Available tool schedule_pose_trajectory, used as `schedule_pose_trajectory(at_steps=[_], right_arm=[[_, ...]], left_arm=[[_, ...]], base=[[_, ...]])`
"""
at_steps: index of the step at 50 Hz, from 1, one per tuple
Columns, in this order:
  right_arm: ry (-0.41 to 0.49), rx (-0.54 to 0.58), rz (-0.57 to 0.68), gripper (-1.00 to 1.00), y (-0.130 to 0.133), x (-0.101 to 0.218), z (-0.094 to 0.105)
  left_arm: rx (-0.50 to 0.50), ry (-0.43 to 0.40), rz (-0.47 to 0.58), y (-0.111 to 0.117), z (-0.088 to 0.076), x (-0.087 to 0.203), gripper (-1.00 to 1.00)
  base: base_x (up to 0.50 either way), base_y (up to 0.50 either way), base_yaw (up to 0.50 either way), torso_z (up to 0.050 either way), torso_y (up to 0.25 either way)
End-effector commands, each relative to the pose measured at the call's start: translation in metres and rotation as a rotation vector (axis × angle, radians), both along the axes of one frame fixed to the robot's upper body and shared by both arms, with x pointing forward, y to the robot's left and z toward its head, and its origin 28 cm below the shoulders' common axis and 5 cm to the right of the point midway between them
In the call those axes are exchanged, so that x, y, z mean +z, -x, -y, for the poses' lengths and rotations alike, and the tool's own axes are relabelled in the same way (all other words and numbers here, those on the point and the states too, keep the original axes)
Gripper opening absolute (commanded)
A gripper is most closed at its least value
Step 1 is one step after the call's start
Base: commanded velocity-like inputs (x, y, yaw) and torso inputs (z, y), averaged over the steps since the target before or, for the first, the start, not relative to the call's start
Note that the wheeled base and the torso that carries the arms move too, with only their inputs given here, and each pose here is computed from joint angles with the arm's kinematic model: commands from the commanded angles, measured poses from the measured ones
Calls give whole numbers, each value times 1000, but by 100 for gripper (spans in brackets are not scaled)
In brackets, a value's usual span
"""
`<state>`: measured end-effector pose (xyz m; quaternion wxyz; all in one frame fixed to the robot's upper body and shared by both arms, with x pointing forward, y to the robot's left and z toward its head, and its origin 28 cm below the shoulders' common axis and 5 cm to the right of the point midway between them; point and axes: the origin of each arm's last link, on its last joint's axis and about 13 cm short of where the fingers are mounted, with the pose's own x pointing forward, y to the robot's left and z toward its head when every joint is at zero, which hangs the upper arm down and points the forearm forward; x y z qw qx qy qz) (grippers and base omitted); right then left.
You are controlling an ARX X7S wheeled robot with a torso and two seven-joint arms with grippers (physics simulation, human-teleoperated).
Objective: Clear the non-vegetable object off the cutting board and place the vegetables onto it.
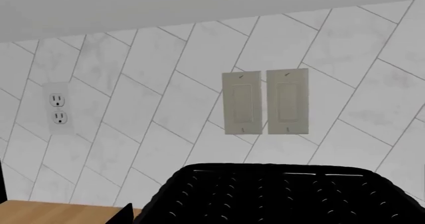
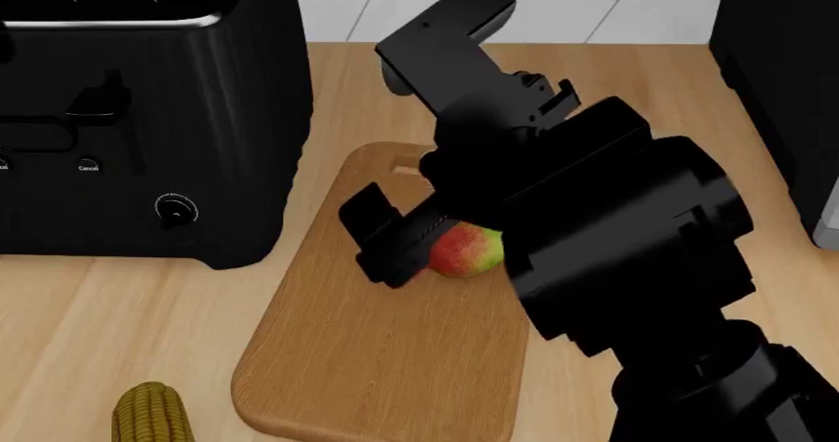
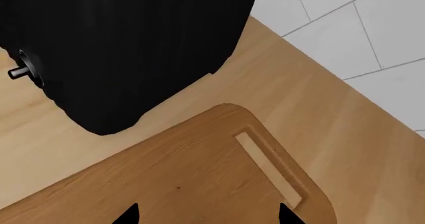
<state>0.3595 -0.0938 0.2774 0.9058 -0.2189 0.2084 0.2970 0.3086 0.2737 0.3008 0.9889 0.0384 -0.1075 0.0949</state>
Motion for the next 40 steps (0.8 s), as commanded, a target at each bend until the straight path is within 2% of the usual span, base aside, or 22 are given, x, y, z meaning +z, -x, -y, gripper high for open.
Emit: schedule_pose_trajectory(at_steps=[1, 18, 28, 40], right_arm=[[50, 31, -47, 100, 7, -2, -1], [141, 52, -59, 100, 26, 6, 5], [174, 25, -37, 100, 17, 2, 11], [159, 15, -56, 100, 4, -15, 11]], left_arm=[[-2, -5, -4, -3, 2, -2, 100], [-5, 0, -6, -3, 3, -2, 100], [-3, -2, -8, -4, 3, -3, 100], [-9, -2, -11, -5, 4, -5, 100]], base=[[0, 0, 0, 0, 0], [0, 0, 0, 0, 0], [0, 0, 0, 0, 0], [0, 0, 0, 0, 0]])
